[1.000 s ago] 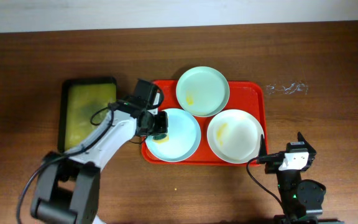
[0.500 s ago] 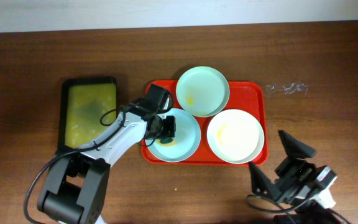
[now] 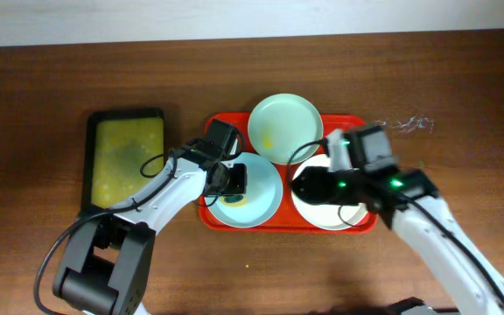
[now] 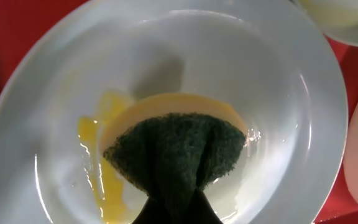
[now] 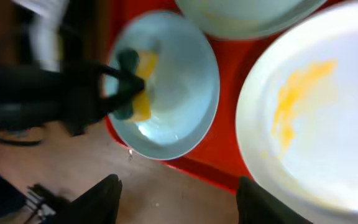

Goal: Clean dirty plates on tray and stack at the side
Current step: 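Reach the right gripper to the light blue plate rim and grip it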

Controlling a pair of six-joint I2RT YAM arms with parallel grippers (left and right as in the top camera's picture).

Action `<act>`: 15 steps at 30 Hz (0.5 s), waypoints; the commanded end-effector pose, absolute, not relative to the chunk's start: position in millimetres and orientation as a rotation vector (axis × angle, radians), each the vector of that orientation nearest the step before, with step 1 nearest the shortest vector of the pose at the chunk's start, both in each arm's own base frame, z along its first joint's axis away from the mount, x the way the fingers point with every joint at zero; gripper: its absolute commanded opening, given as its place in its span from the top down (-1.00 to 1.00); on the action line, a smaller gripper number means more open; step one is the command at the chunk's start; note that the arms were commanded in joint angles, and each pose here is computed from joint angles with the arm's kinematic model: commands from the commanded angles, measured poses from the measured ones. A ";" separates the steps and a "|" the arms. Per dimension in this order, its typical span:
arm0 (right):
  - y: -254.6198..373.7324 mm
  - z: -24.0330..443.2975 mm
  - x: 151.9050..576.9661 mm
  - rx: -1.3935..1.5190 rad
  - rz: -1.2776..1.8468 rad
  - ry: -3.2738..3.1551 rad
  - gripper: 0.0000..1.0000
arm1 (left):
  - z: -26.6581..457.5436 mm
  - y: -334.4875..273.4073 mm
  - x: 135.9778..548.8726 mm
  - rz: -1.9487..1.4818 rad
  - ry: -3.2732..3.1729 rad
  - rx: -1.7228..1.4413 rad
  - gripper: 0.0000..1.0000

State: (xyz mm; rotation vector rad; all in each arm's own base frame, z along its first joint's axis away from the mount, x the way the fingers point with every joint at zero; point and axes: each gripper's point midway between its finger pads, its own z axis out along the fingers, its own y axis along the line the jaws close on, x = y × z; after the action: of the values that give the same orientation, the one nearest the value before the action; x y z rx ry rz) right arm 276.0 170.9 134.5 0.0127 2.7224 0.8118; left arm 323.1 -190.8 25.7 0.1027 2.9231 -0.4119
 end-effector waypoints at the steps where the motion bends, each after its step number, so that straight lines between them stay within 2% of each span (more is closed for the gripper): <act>1: 194.4 89.2 282.5 0.126 0.689 2.831 0.06 | 24.4 -190.6 323.6 -0.415 2.927 0.096 1.00; 6: 207.1 33.6 297.8 0.059 0.621 2.890 0.18 | 24.6 -192.8 323.4 -0.417 2.923 0.105 1.00; 15: 202.5 29.3 319.0 0.008 0.530 2.809 0.17 | 24.6 -192.7 323.3 -0.416 2.923 0.105 1.00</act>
State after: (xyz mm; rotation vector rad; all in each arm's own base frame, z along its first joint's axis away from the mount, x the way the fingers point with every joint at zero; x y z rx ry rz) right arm 315.0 203.7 30.7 0.0289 2.8226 0.5731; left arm 323.9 -191.3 26.0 0.1037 2.9194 -0.4138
